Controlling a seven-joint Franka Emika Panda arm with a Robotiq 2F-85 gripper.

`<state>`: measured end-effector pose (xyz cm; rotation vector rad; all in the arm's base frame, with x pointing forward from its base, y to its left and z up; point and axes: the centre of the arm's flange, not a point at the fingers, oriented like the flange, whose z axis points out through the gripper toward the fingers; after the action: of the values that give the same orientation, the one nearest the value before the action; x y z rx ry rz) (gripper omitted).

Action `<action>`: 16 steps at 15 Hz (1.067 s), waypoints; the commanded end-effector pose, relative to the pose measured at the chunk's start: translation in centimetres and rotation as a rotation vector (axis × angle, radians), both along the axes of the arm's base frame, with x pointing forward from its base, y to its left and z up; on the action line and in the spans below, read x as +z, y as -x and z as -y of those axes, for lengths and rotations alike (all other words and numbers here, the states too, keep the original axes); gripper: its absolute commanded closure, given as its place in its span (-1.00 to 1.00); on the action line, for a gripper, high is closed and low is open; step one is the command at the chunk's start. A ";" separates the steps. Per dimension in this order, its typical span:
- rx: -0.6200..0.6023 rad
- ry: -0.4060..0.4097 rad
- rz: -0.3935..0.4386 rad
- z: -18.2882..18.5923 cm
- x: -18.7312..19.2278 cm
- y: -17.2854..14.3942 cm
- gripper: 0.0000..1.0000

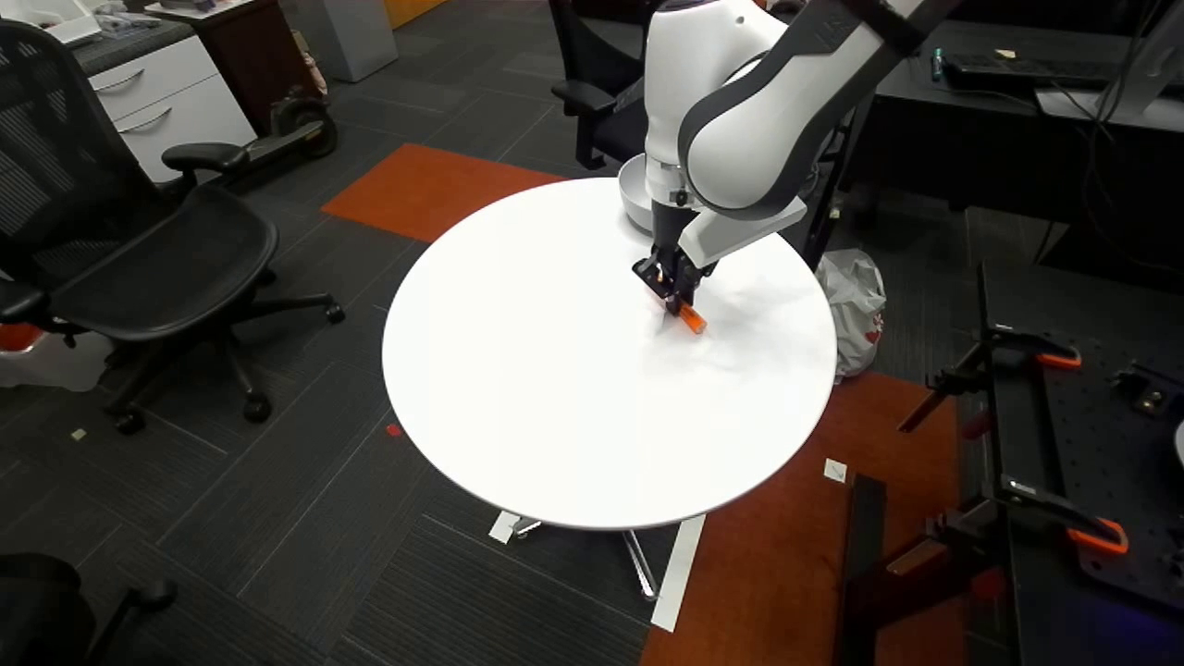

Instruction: Put the marker in the bowl

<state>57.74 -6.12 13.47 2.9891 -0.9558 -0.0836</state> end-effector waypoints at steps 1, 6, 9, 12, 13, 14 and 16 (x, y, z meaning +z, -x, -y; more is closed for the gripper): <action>0.036 0.065 0.032 -0.6 3.4 -0.6 0.90; 0.069 0.170 0.132 -0.3 10.8 -1.3 0.90; 0.050 0.218 0.193 1.0 14.9 -1.7 0.90; 0.002 0.251 0.235 3.5 17.9 -2.5 0.90; -0.015 0.257 0.241 4.6 18.5 -2.8 0.90; -0.033 0.264 0.242 5.4 18.9 -3.1 0.90; -0.063 0.272 0.224 7.3 18.9 -3.8 0.90</action>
<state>60.79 -11.67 31.50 2.8036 -0.9209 0.3924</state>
